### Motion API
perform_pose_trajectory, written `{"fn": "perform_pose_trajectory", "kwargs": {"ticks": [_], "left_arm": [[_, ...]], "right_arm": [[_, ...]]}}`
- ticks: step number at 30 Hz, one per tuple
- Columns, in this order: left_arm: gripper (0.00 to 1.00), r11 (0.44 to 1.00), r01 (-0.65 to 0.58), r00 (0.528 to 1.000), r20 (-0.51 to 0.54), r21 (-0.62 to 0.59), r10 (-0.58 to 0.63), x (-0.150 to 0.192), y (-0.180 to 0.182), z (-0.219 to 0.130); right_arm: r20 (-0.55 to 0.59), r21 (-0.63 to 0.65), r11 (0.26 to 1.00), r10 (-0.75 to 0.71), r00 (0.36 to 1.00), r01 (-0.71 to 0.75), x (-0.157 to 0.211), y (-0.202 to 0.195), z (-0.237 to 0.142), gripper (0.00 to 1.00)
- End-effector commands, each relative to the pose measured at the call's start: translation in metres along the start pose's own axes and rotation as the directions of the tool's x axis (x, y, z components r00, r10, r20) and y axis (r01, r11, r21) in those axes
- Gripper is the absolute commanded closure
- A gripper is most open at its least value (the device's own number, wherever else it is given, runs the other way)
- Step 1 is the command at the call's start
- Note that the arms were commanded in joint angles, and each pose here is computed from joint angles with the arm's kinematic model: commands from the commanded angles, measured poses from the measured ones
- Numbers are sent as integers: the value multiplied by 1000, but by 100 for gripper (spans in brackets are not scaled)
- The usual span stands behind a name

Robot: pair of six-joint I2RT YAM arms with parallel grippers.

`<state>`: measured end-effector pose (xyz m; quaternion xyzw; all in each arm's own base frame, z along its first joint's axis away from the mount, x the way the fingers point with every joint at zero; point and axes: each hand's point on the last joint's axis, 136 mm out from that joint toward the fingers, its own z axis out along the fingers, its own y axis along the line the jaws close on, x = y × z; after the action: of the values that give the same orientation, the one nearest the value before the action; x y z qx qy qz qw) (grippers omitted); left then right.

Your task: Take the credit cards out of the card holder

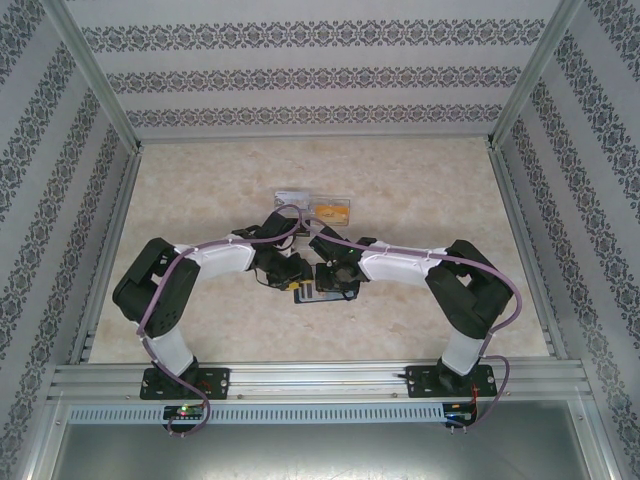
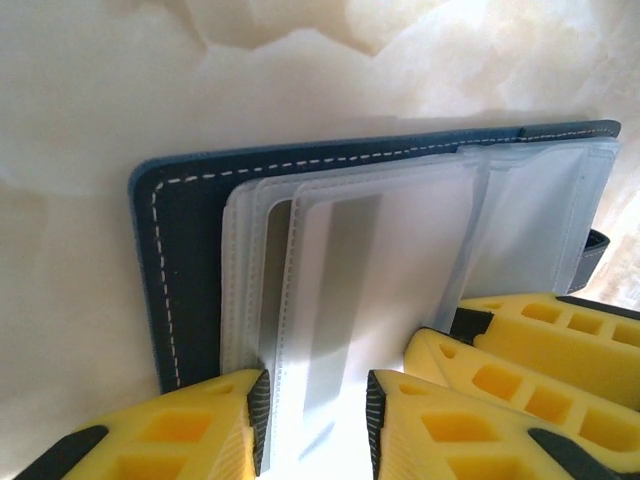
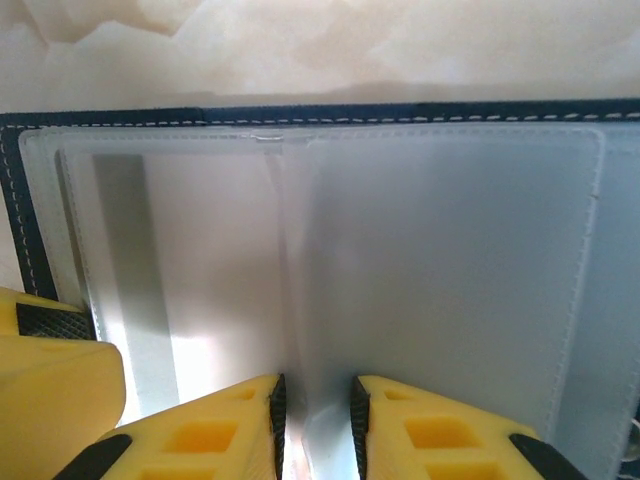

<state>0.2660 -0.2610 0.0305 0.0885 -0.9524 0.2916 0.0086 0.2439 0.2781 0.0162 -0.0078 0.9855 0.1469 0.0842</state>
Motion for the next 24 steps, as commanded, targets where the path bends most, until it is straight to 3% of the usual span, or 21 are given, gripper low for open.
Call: {"fn": "perform_pose_trajectory", "kwargs": {"ticks": [1,5,17,24], "left_arm": [[68,994,-22,999,-45,-104,17,14,20,14],[71,989,-36,998,-52,-144,29,18,28,20],[72,986,-165,986,-11,27,165,9,-20,8],[72,981,-191,981,27,38,190,5,-24,-1]], "right_arm": [[-77,93,995,43,996,-36,22,-35,17,73],[-90,83,995,55,994,-47,24,-38,20,74],[-101,55,997,67,993,-62,25,-41,23,74],[-99,42,997,68,993,-64,23,-40,21,74]]}}
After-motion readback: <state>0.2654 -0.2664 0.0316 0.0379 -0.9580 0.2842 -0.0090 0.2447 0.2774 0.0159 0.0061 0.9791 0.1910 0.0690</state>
